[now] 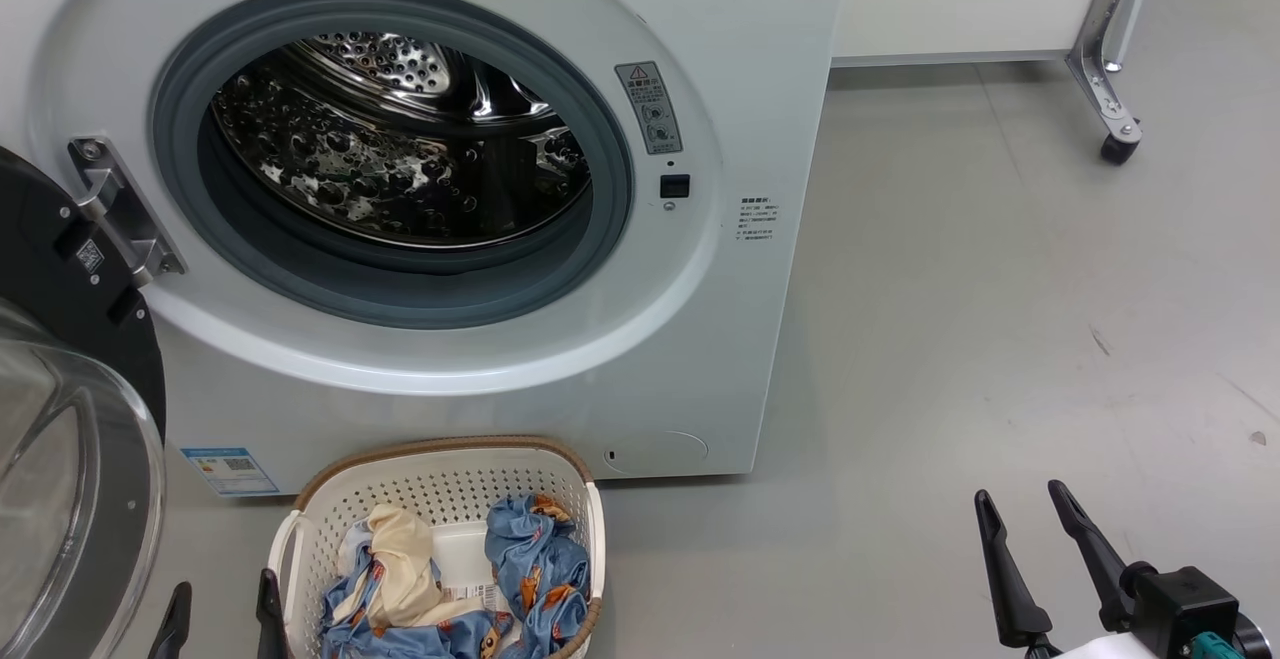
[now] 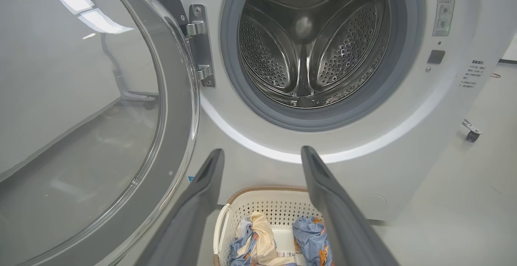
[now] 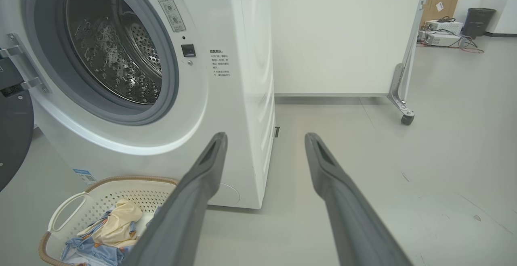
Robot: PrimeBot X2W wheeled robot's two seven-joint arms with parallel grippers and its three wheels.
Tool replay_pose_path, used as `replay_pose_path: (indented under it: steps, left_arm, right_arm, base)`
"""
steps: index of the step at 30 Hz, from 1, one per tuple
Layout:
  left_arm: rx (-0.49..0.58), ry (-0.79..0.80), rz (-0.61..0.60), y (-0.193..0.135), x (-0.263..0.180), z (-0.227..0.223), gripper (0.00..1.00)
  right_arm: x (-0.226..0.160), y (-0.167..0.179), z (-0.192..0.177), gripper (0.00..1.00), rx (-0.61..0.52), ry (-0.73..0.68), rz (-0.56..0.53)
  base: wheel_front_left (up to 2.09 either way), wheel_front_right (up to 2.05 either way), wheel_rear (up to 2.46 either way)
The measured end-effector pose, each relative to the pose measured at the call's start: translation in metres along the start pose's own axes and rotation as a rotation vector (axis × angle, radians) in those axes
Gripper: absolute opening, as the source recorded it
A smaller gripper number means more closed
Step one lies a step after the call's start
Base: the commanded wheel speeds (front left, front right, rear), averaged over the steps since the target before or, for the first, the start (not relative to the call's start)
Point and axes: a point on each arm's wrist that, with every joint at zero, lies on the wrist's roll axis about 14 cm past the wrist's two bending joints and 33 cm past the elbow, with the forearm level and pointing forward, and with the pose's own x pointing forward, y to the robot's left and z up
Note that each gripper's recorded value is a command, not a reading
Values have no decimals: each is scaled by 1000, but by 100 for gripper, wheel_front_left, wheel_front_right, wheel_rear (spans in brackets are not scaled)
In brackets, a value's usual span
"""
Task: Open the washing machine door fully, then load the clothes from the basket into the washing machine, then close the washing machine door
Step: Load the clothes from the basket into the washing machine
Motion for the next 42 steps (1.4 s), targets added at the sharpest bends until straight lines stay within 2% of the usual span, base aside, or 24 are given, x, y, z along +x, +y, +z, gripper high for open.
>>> replay_pose_path:
  steps: [10, 15, 19, 26, 42]
  left_arm:
    - [49, 0, -20, -4, 4, 2, 100]
    - [25, 14, 1, 1, 9, -1, 100]
    - [0, 106, 49, 12, 7, -26, 100]
    - [22, 230, -11, -1, 39, -49, 100]
    - [103, 572, -34, 9, 98, -124, 100]
  right_arm:
    - [0, 0, -4, 100, 11, 11, -8]
    - [0, -3, -7, 100, 19, 23, -20]
    - [3, -5, -11, 100, 33, 33, -35]
    - [20, -11, -17, 100, 51, 49, -50]
    - [57, -31, -41, 100, 65, 106, -87]
  base:
    - [0, 0, 0]
    - [0, 0, 0]
    - [0, 0, 0]
    - [0, 0, 0]
    - [0, 0, 0]
